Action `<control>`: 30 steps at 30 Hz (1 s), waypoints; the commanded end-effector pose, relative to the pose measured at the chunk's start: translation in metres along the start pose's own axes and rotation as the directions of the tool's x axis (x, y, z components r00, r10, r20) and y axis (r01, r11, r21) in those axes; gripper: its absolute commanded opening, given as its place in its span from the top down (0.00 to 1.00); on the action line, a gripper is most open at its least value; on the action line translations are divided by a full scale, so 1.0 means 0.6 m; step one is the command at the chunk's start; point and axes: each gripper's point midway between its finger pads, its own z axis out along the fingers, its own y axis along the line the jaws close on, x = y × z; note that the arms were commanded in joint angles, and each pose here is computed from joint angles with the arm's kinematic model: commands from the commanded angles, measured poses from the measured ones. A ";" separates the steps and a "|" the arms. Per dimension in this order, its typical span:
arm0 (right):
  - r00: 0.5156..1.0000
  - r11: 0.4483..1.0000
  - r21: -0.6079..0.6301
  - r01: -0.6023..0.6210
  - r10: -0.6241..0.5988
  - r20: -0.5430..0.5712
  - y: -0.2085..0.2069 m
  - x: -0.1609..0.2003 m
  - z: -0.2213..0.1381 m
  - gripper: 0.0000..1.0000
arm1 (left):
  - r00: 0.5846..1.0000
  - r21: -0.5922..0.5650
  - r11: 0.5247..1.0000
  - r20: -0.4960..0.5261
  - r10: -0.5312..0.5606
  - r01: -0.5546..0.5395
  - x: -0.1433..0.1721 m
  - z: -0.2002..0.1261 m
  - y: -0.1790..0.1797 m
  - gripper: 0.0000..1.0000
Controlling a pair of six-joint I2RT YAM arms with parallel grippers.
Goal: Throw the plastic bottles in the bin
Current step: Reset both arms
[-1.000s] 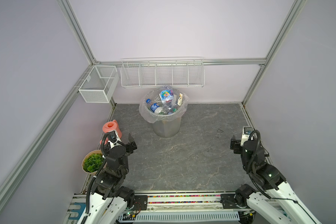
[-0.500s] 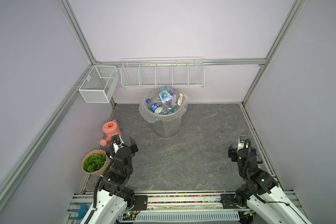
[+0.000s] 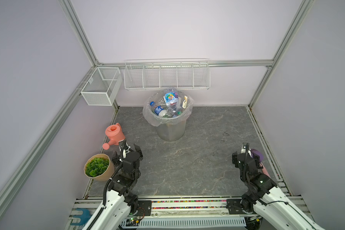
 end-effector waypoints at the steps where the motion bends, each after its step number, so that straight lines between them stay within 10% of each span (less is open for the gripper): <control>1: 0.997 0.998 0.032 -0.063 0.062 0.040 -0.011 -0.002 0.001 0.12 | 1.000 -0.034 0.999 0.022 -0.010 0.011 0.001 0.005 0.006 0.01; 30: 0.998 0.996 0.068 -0.059 0.058 0.020 -0.007 0.026 0.027 0.12 | 0.998 -0.228 0.971 -0.010 0.066 -0.066 0.052 0.031 0.044 0.01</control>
